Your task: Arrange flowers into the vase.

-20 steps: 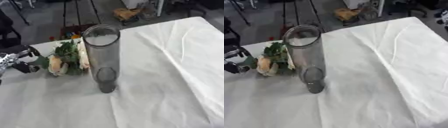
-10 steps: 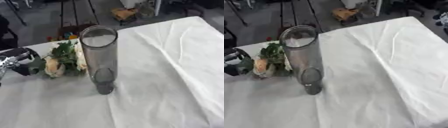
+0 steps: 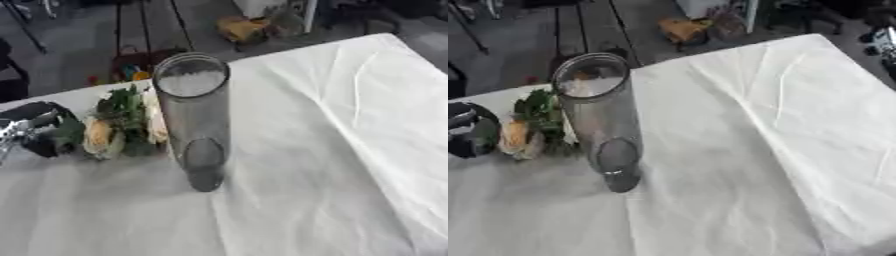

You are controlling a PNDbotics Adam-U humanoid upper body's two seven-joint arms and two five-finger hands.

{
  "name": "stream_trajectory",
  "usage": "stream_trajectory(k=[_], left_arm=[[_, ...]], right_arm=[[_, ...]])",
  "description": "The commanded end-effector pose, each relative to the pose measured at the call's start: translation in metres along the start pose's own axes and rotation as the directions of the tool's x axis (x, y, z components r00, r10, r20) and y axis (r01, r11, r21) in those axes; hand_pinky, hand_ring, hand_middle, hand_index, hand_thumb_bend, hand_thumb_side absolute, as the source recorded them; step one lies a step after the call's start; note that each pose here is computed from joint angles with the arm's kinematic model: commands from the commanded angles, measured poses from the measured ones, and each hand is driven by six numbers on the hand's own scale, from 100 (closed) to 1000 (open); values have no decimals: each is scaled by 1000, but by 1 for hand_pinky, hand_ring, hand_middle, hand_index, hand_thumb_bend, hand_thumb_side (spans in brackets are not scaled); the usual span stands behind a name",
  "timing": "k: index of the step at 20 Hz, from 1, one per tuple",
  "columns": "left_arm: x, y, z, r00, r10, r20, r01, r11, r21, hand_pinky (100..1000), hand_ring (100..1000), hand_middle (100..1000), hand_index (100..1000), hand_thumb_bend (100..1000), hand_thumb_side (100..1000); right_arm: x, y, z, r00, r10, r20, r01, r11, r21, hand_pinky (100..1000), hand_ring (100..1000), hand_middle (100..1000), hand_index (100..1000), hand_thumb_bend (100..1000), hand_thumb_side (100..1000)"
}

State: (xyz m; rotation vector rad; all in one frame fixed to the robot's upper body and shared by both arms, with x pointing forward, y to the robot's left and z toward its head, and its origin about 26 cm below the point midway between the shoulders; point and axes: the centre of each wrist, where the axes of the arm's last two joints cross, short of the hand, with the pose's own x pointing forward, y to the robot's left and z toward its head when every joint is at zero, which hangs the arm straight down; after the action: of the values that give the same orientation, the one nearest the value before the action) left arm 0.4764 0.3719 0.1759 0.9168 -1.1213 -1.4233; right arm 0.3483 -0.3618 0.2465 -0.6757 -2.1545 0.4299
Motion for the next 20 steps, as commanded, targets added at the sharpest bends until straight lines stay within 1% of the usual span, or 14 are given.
stream_trajectory(k=[1,4,5,6,8,11,12,14,18,19,20], left_arm=[[-5,8,4,1000,-8,-8,8,1000,14,733,694,693,793,333,150],[-5,7,3,1000,-7,-15,7,1000,12,750,713,726,799,367,184],[-5,7,4,1000,-7,-24,7,1000,19,753,716,732,800,334,191],[-6,8,4,999,-7,-35,8,999,31,753,719,745,804,371,193],[-6,8,4,998,-5,-58,8,998,55,754,723,751,806,377,202],[-6,7,4,997,-4,-71,9,998,67,754,723,751,806,377,202],[-8,8,5,996,1,-85,6,997,78,747,718,747,804,393,211],[-9,7,5,994,10,-108,0,996,88,745,717,746,804,392,213],[-10,2,4,993,20,-120,-13,998,61,735,701,729,802,381,214],[-10,0,3,992,22,-121,-16,999,49,714,680,707,798,376,214],[-10,-1,3,992,24,-121,-19,999,39,714,680,707,798,376,214]], right_arm=[[7,-9,-6,999,14,30,-14,1000,-11,707,740,772,851,100,822],[7,-9,-6,999,15,30,-14,1000,-9,708,740,772,852,100,822],[6,-9,-6,999,15,30,-14,1000,-9,708,740,772,852,100,822],[6,-9,-6,999,15,30,-14,1000,-9,708,740,772,852,100,822],[6,-9,-6,999,15,30,-14,1000,-8,708,740,772,852,100,822],[6,-9,-6,999,14,30,-14,1000,-8,708,740,772,852,100,822],[6,-9,-6,999,15,30,-15,1000,-7,708,741,772,852,100,823],[6,-9,-5,999,15,30,-15,1000,-6,708,741,772,852,100,821],[6,-9,-6,999,13,32,-13,1000,-5,709,741,772,852,100,821],[6,-9,-6,999,13,32,-13,1000,-4,709,741,772,853,100,821],[6,-9,-6,999,12,33,-12,1000,-4,709,741,772,853,100,821]])
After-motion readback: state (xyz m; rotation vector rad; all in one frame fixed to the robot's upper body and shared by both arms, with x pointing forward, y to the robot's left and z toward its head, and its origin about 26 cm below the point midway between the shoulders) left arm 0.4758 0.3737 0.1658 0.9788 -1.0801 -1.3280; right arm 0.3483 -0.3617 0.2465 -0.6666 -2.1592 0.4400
